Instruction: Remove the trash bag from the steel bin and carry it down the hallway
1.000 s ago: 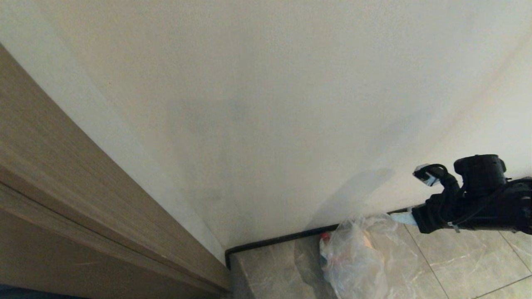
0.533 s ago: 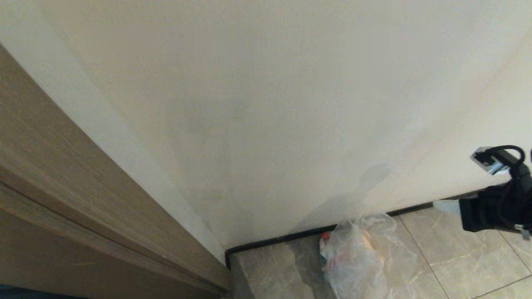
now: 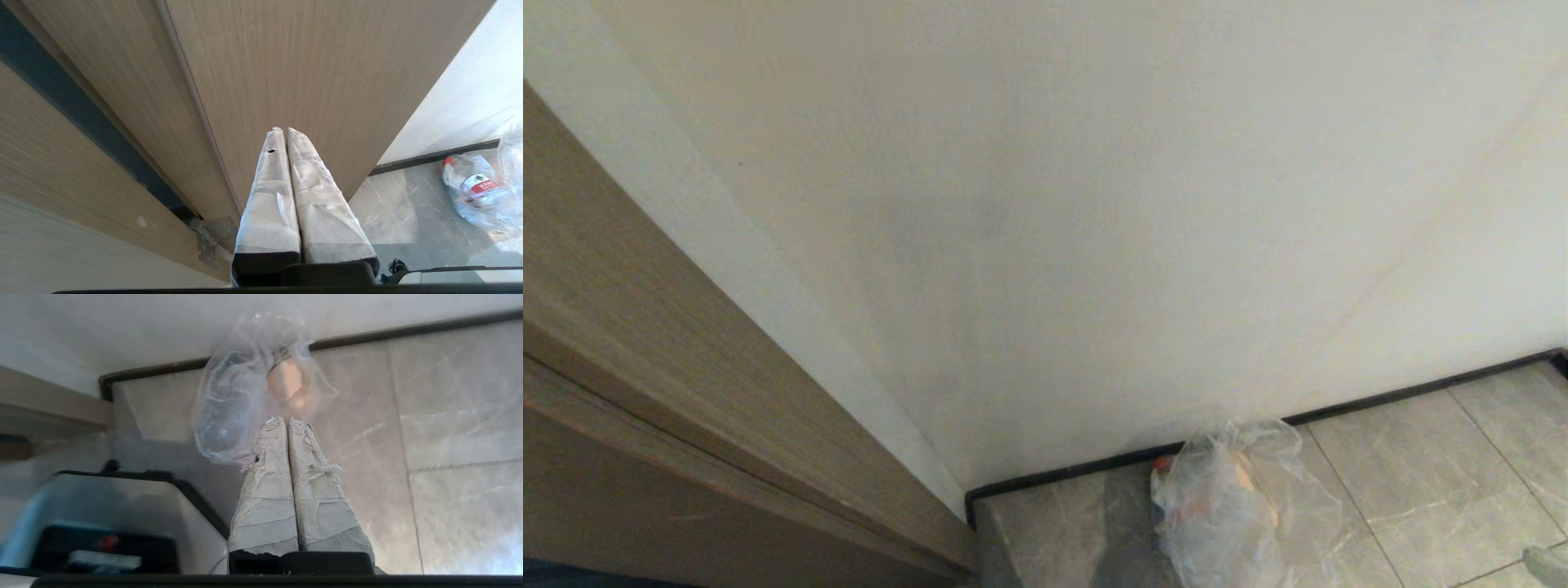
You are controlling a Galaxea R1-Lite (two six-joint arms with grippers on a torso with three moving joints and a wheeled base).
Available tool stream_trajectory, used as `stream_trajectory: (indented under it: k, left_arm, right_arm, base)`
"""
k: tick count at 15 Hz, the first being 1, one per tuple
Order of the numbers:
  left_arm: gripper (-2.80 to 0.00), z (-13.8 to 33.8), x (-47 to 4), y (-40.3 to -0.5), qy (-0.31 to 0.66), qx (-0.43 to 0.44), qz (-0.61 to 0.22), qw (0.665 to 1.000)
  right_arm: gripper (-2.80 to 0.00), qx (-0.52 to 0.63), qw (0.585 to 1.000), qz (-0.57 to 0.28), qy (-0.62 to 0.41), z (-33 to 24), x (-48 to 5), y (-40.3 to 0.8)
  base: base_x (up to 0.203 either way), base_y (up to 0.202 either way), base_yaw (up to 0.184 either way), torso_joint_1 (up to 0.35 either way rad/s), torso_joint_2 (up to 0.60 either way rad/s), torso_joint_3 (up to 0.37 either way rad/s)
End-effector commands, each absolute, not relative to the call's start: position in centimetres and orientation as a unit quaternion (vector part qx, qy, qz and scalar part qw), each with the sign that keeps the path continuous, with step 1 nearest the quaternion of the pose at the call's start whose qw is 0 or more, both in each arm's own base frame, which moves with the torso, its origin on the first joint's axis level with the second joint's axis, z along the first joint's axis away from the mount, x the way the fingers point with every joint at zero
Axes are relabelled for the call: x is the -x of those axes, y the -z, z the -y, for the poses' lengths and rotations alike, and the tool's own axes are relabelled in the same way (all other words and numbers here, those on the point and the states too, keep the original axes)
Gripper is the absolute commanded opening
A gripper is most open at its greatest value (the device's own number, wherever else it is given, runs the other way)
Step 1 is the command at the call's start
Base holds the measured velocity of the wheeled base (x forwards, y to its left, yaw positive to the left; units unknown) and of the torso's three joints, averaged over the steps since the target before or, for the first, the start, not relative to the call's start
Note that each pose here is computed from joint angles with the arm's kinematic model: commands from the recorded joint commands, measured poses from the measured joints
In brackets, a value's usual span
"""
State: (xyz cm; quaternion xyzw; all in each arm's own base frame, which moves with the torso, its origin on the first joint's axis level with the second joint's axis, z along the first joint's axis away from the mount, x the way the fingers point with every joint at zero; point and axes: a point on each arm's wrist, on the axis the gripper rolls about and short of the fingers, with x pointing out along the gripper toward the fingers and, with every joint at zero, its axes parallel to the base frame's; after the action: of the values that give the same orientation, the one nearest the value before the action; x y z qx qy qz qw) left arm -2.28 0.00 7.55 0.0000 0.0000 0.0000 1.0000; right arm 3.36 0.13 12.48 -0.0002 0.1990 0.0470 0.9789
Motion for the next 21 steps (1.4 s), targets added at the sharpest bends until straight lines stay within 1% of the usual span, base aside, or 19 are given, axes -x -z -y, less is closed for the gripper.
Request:
stream_trajectory:
  k: [1,3,4,5,7,9,21]
  left_arm:
    - [-2.8,0.0,2.3,-7.5,0.0,0.0,0.0,1.0]
    - [-2.8,0.0,2.3,-7.5,0.0,0.0,0.0,1.0]
    - [-2.8,0.0,2.3,-7.5,0.0,0.0,0.0,1.0]
    - [-2.8,0.0,2.3,-7.5,0.0,0.0,0.0,1.0]
    - [-2.8,0.0,2.3,-7.5,0.0,0.0,0.0,1.0]
    - [-2.8,0.0,2.3,-7.5,0.0,0.0,0.0,1.0]
    - [-2.8,0.0,2.3,-7.5,0.0,0.0,-0.001,1.0]
  right_arm:
    - [-2.8,0.014,0.993,-0.104,-0.057,-0.3,-0.1,-9.4]
    - [-2.8,0.018,0.997,-0.045,-0.054,-0.2,0.6,-9.2]
    - [-2.8,0.021,0.999,-0.022,-0.033,-0.1,1.0,-9.0]
    - [-2.8,0.023,1.0,-0.019,-0.008,0.0,1.3,-8.6]
    - [-2.8,0.02,1.0,-0.015,0.003,0.0,1.9,-7.8]
    - [-2.8,0.012,1.0,0.001,0.006,0.0,2.3,-7.6]
    - [-2.8,0.009,1.0,0.0,0.005,0.0,2.3,-7.5]
  base:
    - [0.0,0.0,0.0,0.0,0.0,0.0]
    - [0.0,0.0,0.0,0.0,0.0,0.0]
    - [0.0,0.0,0.0,0.0,0.0,0.0]
    - [0.0,0.0,0.0,0.0,0.0,0.0]
    - [0.0,0.0,0.0,0.0,0.0,0.0]
    - [0.0,0.0,0.0,0.0,0.0,0.0]
    - [0.0,0.0,0.0,0.0,0.0,0.0]
